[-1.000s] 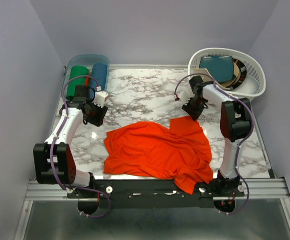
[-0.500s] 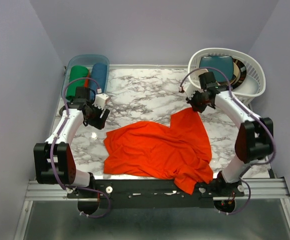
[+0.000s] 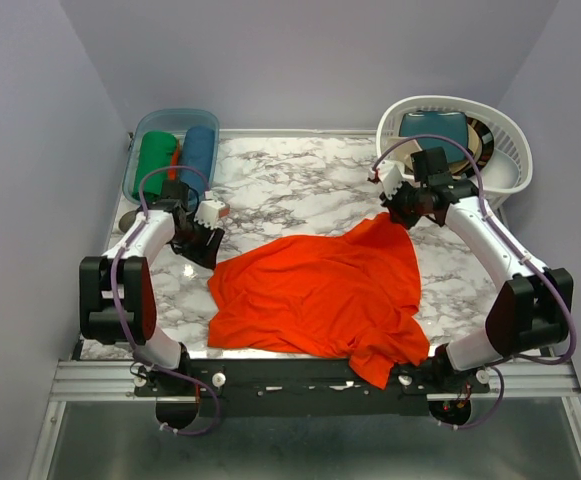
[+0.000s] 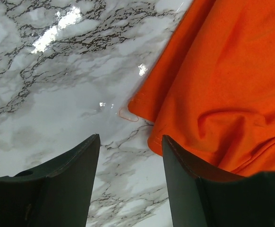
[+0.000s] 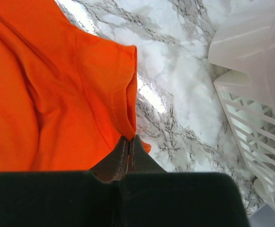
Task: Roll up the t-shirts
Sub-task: Flatten out the T-shirt at the center of the board.
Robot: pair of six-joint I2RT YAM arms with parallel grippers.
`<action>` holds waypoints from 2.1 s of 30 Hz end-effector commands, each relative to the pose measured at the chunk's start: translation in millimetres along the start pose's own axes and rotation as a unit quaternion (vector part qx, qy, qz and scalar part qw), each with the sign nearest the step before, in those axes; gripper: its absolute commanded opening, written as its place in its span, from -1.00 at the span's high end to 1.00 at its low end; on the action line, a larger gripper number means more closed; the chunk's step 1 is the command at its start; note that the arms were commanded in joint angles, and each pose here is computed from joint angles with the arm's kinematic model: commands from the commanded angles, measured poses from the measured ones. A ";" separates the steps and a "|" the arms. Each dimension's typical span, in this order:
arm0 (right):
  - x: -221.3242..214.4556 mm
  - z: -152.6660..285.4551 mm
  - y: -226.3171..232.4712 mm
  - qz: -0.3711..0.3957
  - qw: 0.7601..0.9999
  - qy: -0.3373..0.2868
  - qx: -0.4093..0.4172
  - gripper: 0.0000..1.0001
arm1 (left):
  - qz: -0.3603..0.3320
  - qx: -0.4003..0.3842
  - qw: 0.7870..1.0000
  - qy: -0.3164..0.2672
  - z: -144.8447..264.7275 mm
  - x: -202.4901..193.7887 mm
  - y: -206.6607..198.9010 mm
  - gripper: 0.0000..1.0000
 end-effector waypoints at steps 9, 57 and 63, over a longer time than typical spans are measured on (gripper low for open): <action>5.5 -6.3 -7.1 -0.018 1.000 0.000 0.004 0.99 | -0.003 -0.027 1.000 -0.001 -22.8 6.5 1.8 -0.10; 72.5 268.9 -51.5 0.000 0.864 -0.162 -0.478 0.99 | -0.164 0.207 0.820 -0.508 320.2 49.6 -101.0 1.00; 70.3 326.7 -21.1 0.016 0.827 -0.215 -0.519 0.99 | -0.167 0.238 0.774 -0.563 359.7 10.3 -123.3 1.00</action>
Point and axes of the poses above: each gripper's point midway between its finger pads, its own z axis back along the fingers, its own y axis along the line the jaws close on, x = y × z, the point moved 9 cm from there along z, back along the fingers, and after that the axes turned 10 degrees about z, right-handed, at the moved point
